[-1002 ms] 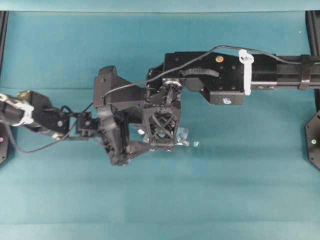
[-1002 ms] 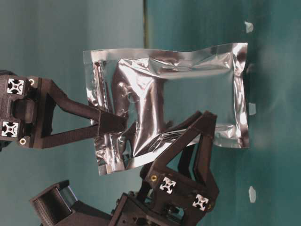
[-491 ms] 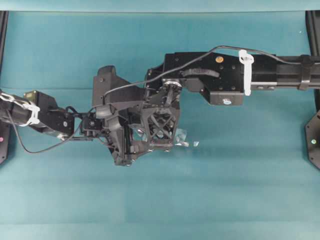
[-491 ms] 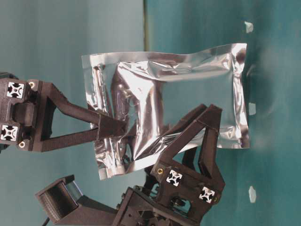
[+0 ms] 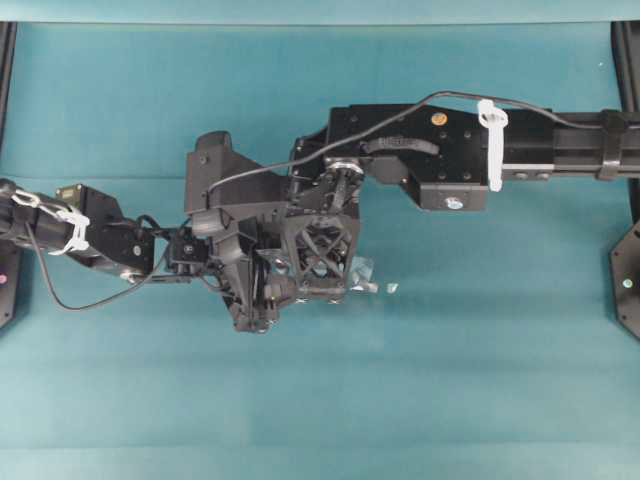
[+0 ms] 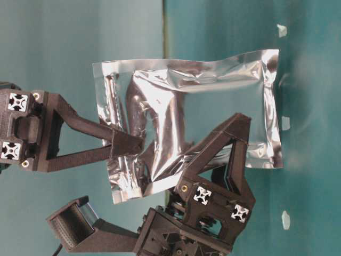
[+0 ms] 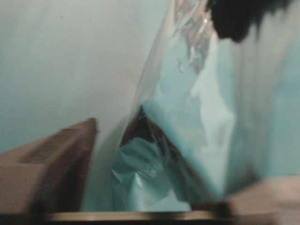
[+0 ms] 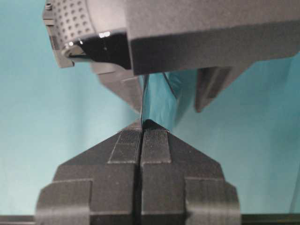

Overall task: Hand over the silver zip bag and make it stand upright.
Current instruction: 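Open the right gripper, release the bag, and retract right arm rightward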

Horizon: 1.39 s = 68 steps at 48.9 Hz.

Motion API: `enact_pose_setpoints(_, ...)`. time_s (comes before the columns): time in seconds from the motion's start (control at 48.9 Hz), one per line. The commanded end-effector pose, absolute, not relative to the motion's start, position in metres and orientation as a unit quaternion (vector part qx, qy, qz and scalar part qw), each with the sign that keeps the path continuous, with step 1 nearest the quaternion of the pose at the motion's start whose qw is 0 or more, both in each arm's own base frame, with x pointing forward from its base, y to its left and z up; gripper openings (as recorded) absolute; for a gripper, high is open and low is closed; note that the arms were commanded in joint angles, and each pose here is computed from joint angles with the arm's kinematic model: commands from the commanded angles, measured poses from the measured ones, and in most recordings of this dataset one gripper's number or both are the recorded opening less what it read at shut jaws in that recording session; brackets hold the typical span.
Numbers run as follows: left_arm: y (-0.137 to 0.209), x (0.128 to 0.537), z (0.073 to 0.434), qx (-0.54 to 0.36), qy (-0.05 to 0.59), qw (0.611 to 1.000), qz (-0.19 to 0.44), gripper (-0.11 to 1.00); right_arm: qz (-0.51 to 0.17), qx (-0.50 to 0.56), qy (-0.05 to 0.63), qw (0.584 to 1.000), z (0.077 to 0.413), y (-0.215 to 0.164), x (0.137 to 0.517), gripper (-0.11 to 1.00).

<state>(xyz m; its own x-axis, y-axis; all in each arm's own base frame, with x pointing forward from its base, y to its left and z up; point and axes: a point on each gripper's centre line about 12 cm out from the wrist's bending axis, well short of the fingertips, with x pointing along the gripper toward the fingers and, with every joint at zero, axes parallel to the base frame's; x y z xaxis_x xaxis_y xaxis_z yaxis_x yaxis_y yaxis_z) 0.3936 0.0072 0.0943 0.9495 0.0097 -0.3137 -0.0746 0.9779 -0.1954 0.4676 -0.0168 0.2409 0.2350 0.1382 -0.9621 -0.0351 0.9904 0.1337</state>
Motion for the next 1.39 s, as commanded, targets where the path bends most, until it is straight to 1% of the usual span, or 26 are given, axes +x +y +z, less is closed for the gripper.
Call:
enact_pose_setpoints(0.0, 0.006, 0.395, 0.099, -0.1, 0.147, 0.984, 0.018, 0.53, 0.054, 0.045, 0.602, 0.796, 0.255, -0.015, 0.465, -0.05)
enact_pose_setpoints(0.164, 0.005, 0.392, 0.095, -0.095, 0.162, 0.982, 0.018, 0.25, 0.053, 0.046, 0.605, 0.793, 0.252, -0.016, 0.462, -0.05)
enact_pose_setpoints(0.266, 0.005, 0.391, 0.094, -0.094, 0.171, 0.981, 0.019, 0.24, 0.052, 0.046, 0.606, 0.792, 0.249, -0.015, 0.459, -0.05)
enact_pose_setpoints(0.511, 0.005, 0.392, 0.1, -0.071, 0.197, 0.978, 0.016, 0.24, 0.048, 0.045, 0.589, 0.806, 0.253, -0.017, 0.461, -0.05)
enact_pose_setpoints(0.716, 0.004, 0.391, 0.103, -0.052, 0.215, 0.975, 0.013, 0.24, 0.047, 0.046, 0.584, 0.809, 0.259, -0.017, 0.46, 0.03)
enact_pose_setpoints(0.818, 0.004, 0.388, 0.106, -0.042, 0.222, 0.974, 0.011, 0.24, 0.044, 0.049, 0.58, 0.812, 0.264, -0.017, 0.459, 0.14)
enact_pose_setpoints(0.859, 0.004, 0.388, 0.107, -0.039, 0.224, 0.974, 0.01, 0.24, 0.04, 0.054, 0.579, 0.813, 0.266, -0.017, 0.458, 0.21)
enact_pose_setpoints(0.92, 0.005, 0.388, 0.107, -0.035, 0.226, 0.974, 0.01, 0.24, 0.033, 0.064, 0.576, 0.814, 0.269, -0.018, 0.457, 0.37)
enact_pose_setpoints(1.063, 0.005, 0.389, 0.109, -0.034, 0.223, 0.974, 0.011, 0.24, 0.028, 0.063, 0.571, 0.818, 0.28, -0.018, 0.451, 0.8)
enact_pose_setpoints(1.125, 0.005, 0.389, 0.108, -0.034, 0.225, 0.974, 0.011, 0.24, 0.025, 0.058, 0.565, 0.823, 0.287, -0.019, 0.448, 0.92)
enact_pose_setpoints(1.165, 0.005, 0.388, 0.108, -0.034, 0.228, 0.973, 0.011, 0.24, 0.023, 0.055, 0.559, 0.827, 0.293, -0.019, 0.446, 0.93)
enact_pose_setpoints(1.247, 0.005, 0.387, 0.107, -0.033, 0.232, 0.972, 0.011, 0.24, 0.017, 0.049, 0.549, 0.834, 0.305, -0.021, 0.44, 0.91)
enact_pose_setpoints(1.37, 0.005, 0.389, 0.109, -0.031, 0.23, 0.973, 0.01, 0.24, 0.01, 0.038, 0.539, 0.842, 0.318, -0.022, 0.43, 0.91)
